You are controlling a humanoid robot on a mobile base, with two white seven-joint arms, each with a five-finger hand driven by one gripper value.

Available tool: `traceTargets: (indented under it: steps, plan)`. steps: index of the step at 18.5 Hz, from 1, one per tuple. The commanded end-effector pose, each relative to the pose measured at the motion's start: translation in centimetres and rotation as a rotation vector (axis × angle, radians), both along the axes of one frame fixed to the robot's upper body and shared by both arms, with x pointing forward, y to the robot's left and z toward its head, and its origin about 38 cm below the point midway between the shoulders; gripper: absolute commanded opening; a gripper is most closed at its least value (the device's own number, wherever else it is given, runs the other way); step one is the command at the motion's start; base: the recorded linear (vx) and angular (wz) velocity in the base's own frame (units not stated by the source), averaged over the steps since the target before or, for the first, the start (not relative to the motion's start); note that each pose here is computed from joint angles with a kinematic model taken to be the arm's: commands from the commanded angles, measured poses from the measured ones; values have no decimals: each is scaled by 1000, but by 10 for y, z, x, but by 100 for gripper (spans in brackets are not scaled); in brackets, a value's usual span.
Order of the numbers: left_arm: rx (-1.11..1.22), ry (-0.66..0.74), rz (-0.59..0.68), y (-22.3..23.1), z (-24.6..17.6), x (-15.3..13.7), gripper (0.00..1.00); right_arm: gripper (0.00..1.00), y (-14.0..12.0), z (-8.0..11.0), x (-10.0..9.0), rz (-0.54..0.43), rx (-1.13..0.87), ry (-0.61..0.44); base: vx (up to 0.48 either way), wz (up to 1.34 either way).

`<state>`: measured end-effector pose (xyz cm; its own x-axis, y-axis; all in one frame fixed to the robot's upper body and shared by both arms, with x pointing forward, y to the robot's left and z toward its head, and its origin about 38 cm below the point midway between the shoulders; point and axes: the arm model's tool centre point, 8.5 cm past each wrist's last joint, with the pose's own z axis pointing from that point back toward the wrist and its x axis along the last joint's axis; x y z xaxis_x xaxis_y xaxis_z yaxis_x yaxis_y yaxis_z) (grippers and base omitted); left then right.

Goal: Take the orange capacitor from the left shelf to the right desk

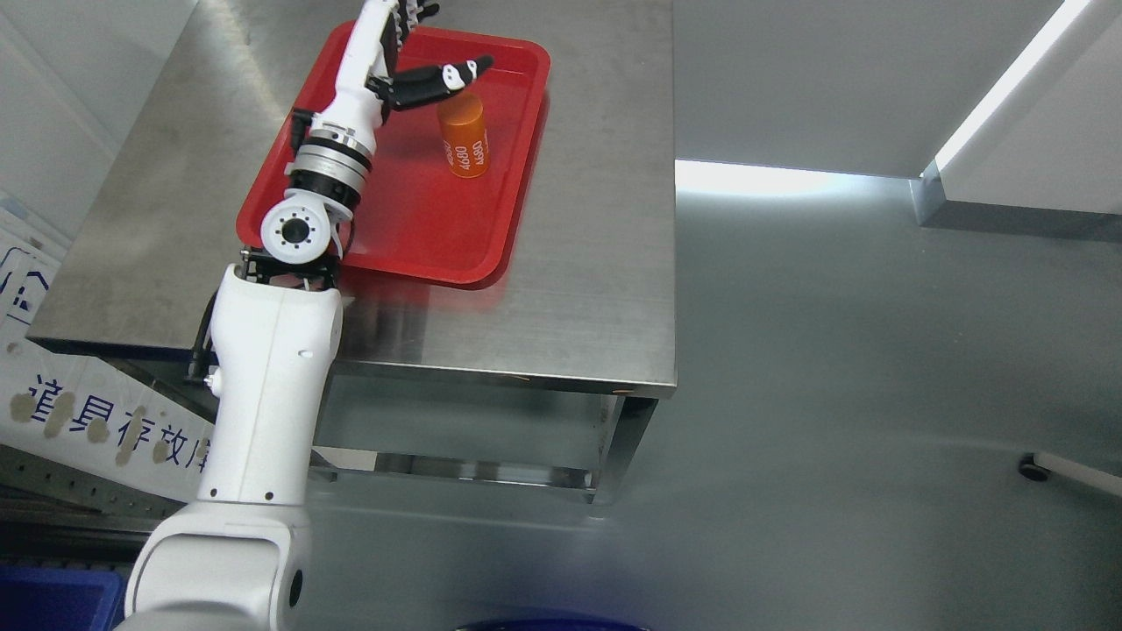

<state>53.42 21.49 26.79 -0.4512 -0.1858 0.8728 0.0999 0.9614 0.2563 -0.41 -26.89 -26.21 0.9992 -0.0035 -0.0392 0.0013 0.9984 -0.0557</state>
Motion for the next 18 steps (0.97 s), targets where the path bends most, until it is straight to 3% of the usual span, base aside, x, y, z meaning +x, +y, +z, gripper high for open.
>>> traceTargets:
  steps: [1, 5, 8, 10, 13, 18]
  plan:
    - [-154, -101, 256, 134, 45, -9, 85, 100, -11, 0, 3, -8, -17, -22, 0, 0]
    - [-189, -139, 373, 218, 56, -36, 86, 100, -11, 0, 3, -8, -17, -22, 0, 0]
    - [-189, -115, 418, 237, 40, -48, 95, 100, -11, 0, 3, -8, -17, -23, 0, 0]
    - [-187, -83, 409, 227, 19, -50, 99, 100, -11, 0, 3, -8, -17, -23, 0, 0]
    - [-322, -38, 346, 161, -9, -45, 100, 100, -11, 0, 3, -8, -17, -22, 0, 0]
    - [-323, 9, 460, 145, -24, -72, 100, 100, -11, 0, 3, -8, -17, -23, 0, -6]
